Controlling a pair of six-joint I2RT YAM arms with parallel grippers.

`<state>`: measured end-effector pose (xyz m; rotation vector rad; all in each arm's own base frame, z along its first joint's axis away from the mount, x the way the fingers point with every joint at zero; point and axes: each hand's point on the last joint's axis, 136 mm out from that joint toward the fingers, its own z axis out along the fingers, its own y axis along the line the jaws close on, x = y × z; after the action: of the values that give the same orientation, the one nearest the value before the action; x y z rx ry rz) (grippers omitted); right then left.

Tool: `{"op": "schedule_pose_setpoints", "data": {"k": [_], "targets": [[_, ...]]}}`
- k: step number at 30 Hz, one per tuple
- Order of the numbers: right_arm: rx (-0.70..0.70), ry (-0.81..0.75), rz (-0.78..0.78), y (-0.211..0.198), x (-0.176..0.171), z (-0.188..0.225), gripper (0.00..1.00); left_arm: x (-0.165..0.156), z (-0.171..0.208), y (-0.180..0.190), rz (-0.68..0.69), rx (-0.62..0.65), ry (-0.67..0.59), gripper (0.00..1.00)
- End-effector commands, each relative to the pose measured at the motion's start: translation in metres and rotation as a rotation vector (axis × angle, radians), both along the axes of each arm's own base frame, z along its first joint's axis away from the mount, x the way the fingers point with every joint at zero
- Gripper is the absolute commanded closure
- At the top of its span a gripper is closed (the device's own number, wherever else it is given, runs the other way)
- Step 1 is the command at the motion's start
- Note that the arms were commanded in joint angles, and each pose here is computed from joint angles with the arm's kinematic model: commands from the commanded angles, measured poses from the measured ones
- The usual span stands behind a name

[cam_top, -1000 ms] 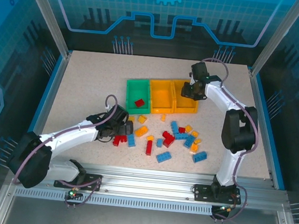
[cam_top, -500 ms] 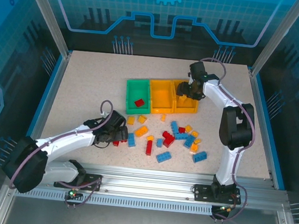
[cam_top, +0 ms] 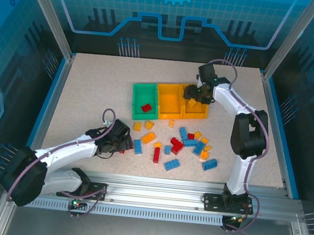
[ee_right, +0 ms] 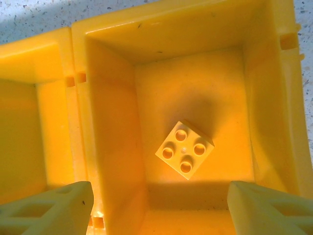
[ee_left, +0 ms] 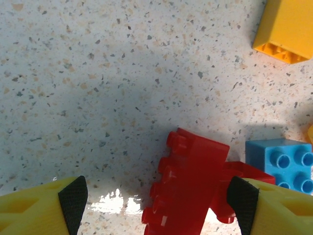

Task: Sort the legos into containers by color

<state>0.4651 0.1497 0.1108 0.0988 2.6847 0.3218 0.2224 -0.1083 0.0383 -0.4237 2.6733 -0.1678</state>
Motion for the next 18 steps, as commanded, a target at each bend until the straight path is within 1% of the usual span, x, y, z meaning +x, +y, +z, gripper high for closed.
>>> {"op": "schedule_pose_setpoints", "data": {"k": [1, 4, 8, 11, 15, 18], "targets": [[0.018, -0.021, 0.007, 0.004, -0.005, 0.019, 0.26, 0.0, -0.005, -0.004, 0.003, -0.006, 0.01, 0.2], [0.013, -0.021, 0.003, 0.002, -0.007, 0.019, 0.26, 0.004, -0.006, -0.005, 0.003, 0.002, 0.013, 0.23], [0.008, -0.025, 0.006, 0.001, -0.01, 0.022, 0.26, 0.008, -0.011, -0.009, -0.003, 0.002, 0.02, 0.34], [-0.005, -0.027, 0.011, -0.002, -0.013, 0.024, 0.26, 0.009, -0.013, -0.009, 0.006, 0.001, 0.028, 0.38], [-0.015, -0.027, 0.014, -0.005, -0.018, 0.024, 0.26, 0.01, -0.01, -0.008, 0.011, 0.001, 0.012, 0.48], [-0.019, -0.027, 0.013, -0.006, -0.021, 0.023, 0.26, 0.011, -0.009, -0.007, 0.015, 0.008, 0.007, 0.5]]}}
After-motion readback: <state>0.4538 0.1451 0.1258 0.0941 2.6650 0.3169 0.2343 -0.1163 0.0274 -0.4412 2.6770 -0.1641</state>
